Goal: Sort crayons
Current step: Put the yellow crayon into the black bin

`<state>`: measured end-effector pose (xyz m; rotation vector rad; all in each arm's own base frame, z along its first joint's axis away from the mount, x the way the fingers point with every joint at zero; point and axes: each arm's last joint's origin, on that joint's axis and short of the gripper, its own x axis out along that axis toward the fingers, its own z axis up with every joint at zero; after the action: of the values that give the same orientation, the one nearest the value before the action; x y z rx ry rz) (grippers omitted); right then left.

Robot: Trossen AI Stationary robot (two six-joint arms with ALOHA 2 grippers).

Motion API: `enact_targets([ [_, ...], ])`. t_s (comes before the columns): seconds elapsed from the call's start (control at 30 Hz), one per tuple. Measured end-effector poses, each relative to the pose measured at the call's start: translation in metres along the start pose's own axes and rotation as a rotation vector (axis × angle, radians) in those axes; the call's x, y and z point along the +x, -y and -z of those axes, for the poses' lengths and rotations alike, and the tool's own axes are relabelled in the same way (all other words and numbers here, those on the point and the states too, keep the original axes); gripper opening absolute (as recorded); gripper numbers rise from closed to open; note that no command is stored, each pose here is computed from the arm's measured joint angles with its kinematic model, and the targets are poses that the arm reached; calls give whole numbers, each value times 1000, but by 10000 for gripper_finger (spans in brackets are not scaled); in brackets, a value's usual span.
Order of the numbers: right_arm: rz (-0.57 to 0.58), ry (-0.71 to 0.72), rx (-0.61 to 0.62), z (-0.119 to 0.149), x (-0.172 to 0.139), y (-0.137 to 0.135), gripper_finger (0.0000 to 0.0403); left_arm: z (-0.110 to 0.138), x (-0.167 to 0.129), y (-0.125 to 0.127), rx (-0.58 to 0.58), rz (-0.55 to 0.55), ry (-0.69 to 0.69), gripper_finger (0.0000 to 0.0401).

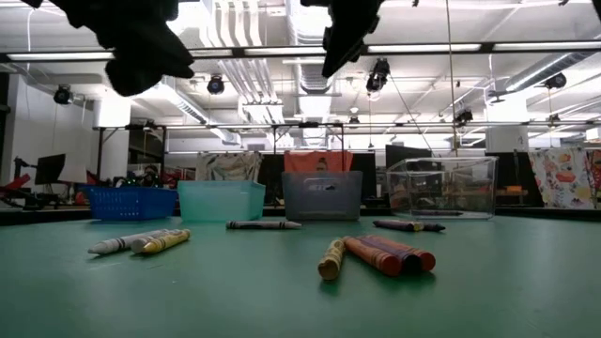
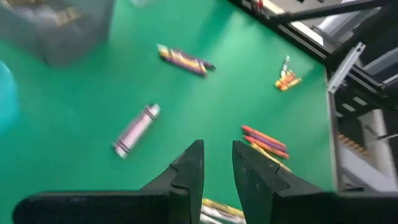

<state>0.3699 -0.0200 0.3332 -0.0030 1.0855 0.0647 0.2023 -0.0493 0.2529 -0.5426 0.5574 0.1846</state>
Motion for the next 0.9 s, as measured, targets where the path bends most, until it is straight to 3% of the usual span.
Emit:
enact_targets([
  [0.2,-35,17,-27,12,7,-29,98,24,9,15,-137,5,-123,66],
  [0.37,-54,-3,-58,19,17,-42,98,44,8,27,-231,-77,-258,66],
  [0.67,-57,-22,-31,23,24,-46,98,68,2,58,-218,-291,-450,66],
  [0.9,-60,5,-37,20,24,-48,98,110,7,71,-300,-406,-605,66],
])
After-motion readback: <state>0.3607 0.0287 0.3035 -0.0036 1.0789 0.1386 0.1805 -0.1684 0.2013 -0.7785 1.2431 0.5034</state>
